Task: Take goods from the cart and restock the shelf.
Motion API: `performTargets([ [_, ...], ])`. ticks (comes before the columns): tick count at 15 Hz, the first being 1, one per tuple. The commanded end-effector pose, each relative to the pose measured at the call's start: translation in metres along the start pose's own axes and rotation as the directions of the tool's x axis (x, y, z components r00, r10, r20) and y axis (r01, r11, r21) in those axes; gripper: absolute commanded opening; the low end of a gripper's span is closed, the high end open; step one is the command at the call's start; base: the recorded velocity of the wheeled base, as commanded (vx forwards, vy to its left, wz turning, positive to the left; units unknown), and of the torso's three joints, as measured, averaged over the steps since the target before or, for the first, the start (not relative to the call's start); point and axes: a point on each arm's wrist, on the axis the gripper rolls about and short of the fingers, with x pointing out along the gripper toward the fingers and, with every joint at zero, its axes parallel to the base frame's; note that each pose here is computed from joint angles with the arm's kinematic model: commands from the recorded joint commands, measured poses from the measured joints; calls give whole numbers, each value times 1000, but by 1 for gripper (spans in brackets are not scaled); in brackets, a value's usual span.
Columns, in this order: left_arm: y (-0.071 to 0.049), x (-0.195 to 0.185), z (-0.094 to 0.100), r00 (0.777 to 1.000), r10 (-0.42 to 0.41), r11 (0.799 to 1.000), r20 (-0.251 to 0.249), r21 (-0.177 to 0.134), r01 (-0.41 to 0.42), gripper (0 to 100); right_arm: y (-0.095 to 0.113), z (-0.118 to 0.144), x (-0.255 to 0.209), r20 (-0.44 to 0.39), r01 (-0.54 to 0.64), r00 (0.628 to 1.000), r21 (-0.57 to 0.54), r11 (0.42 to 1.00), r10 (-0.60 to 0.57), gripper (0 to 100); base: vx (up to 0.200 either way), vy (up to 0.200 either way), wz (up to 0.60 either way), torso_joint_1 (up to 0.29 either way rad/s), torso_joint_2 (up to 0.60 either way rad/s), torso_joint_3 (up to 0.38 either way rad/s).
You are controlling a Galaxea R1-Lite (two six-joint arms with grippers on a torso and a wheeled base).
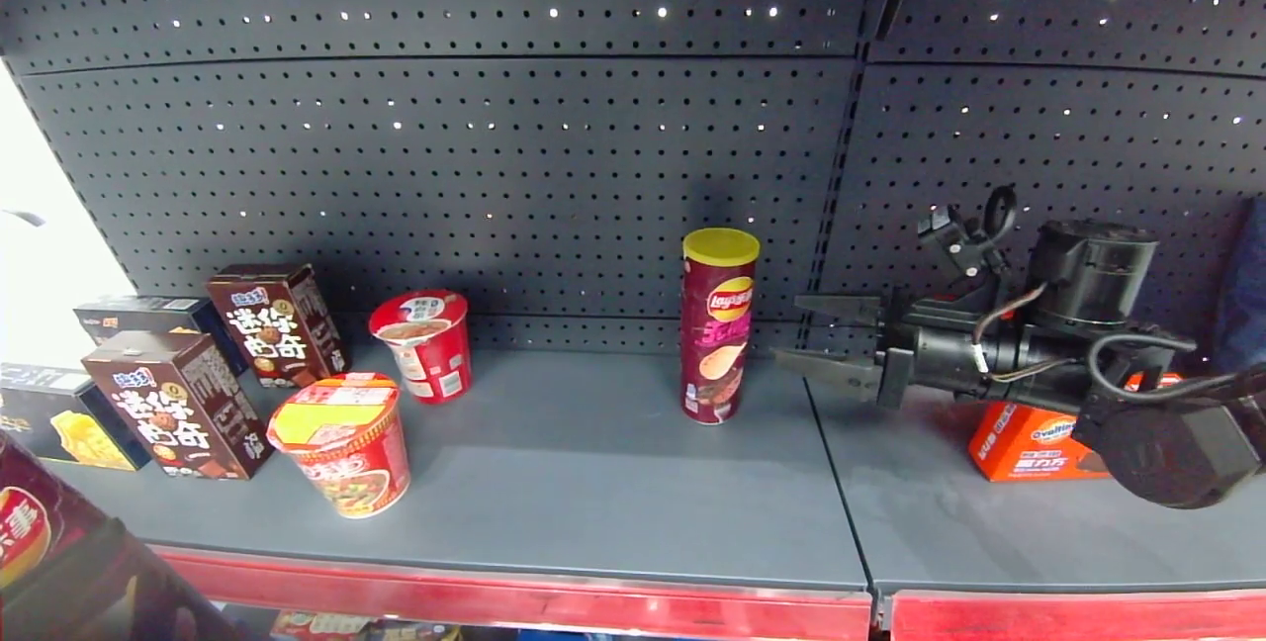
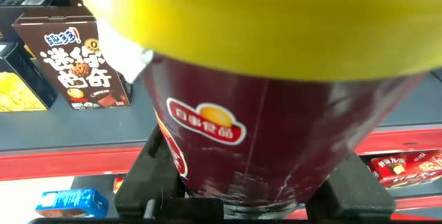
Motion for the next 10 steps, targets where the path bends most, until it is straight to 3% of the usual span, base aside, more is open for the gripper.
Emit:
performTargets([
  [1, 0, 0, 0, 1000, 0, 1000, 1, -2, 0, 0, -17, -26, 16, -36, -3, 999, 38, 999, 4, 100, 0, 0, 0, 0, 0, 0],
  [10, 0, -7, -10, 1000, 0, 1000, 8, -4, 0, 0, -48, -51, 45, -54, 0, 999, 58, 998, 3, 100, 0, 0, 0, 0, 0, 0],
])
